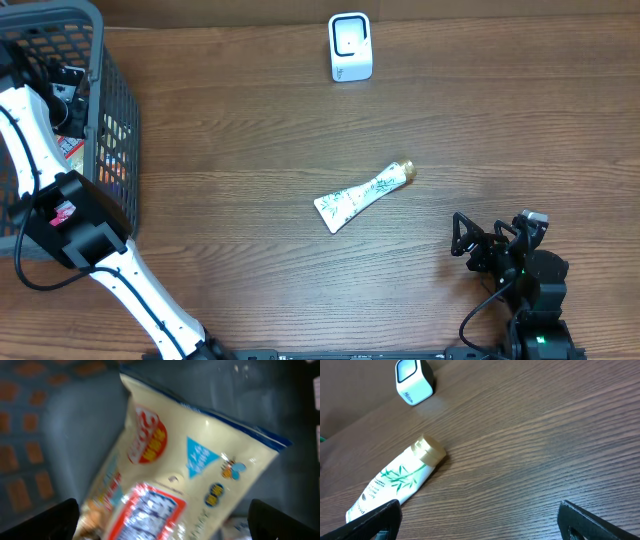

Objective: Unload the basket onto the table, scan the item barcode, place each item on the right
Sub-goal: 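Return the left gripper into the basket toward the cream snack bag, then grasp the cream snack bag with the left gripper and lift it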

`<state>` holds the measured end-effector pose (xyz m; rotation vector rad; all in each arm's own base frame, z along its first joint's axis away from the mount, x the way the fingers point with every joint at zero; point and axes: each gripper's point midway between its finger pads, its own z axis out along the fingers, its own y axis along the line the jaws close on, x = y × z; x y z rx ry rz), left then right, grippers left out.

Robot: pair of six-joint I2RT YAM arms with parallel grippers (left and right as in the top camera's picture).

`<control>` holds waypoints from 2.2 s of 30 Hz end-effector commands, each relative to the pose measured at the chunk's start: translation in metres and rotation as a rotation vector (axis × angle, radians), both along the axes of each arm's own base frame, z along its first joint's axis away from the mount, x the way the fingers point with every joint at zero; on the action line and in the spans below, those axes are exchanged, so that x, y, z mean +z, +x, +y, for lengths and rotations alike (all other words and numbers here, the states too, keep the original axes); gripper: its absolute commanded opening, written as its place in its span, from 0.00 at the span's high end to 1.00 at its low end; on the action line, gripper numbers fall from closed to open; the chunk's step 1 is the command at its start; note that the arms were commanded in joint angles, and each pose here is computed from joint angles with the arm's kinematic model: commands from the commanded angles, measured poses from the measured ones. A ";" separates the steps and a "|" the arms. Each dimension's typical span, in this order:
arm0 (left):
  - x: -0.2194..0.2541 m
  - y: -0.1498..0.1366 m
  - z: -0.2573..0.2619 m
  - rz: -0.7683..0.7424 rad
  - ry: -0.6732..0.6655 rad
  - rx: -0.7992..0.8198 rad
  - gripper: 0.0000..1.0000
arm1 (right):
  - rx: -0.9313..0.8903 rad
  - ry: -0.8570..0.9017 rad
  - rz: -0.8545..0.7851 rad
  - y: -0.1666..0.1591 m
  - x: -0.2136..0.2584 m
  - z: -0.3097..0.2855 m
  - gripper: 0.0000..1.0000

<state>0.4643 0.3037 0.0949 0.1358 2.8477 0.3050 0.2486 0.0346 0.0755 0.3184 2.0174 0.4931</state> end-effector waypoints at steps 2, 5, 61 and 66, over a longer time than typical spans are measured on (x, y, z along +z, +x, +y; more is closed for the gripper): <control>-0.009 0.013 0.005 -0.011 0.046 -0.092 0.00 | -0.009 -0.007 0.006 -0.001 -0.004 -0.002 0.00; -0.015 0.017 0.008 -0.021 0.052 -0.101 0.00 | -0.009 -0.006 0.006 -0.001 -0.004 -0.002 0.00; 0.335 0.000 -0.101 -0.866 -0.474 0.211 0.96 | 0.025 0.010 0.002 -0.002 -0.003 0.004 0.00; 0.391 -0.023 -0.212 -0.890 -0.800 -0.179 0.96 | 0.025 0.010 -0.002 -0.001 -0.002 0.004 0.00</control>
